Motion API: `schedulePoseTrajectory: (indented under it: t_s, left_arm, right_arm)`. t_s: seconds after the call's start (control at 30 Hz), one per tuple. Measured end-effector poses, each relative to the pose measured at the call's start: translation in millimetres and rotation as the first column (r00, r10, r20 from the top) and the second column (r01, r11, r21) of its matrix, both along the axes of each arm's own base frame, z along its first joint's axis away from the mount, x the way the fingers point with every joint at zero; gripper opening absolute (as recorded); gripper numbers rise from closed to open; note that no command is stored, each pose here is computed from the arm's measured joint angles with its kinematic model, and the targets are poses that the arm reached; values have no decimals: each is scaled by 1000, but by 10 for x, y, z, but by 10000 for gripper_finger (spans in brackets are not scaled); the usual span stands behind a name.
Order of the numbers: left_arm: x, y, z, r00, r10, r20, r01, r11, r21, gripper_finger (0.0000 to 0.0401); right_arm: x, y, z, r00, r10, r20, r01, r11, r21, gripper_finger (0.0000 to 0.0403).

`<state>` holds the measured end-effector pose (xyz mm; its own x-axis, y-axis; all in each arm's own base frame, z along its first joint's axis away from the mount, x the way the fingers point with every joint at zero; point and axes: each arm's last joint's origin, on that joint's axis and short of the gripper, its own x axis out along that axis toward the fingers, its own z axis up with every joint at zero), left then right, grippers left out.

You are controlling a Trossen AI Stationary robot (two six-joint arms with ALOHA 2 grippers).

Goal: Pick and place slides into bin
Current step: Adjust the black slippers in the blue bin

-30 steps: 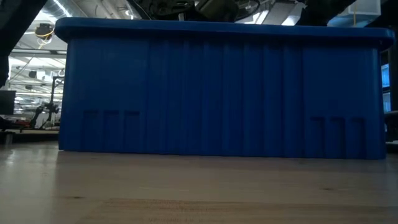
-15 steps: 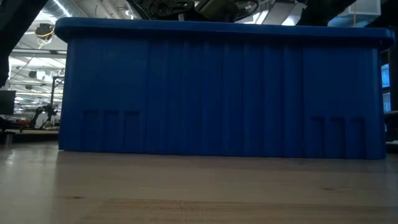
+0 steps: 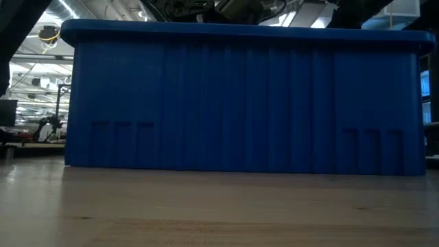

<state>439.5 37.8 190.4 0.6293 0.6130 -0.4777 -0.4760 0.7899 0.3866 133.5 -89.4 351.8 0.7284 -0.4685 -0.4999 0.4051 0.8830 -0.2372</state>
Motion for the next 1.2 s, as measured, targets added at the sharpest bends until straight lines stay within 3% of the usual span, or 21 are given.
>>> schedulePoseTrajectory:
  t_s: [0.2, 0.5, 0.77, 0.97, 1.2]
  left_arm:
    - [-6, -70, -6, 999, -44, -18, 44, 999, -24, 69]
    - [-140, -82, 289, 987, -161, 17, 161, 971, -176, 81]
    - [-294, 55, 631, 959, -243, 145, 280, 892, -355, 82]
    - [-409, 145, 821, 926, -312, 213, 376, 818, -435, 83]
    - [-534, 198, 1063, 900, -333, 283, 429, 796, -427, 83]
  right_arm:
    - [-2, 1, -3, 1000, -18, 13, 18, 999, 29, 234]
    - [-12, 13, -29, 1000, -30, 8, 30, 996, 82, 234]
    - [128, 27, -106, 992, 121, 42, -127, 962, 241, 234]
    - [301, 70, -332, 973, 199, -114, -144, 918, 369, 234]
    - [447, 105, -539, 930, 205, -304, -75, 918, 390, 234]
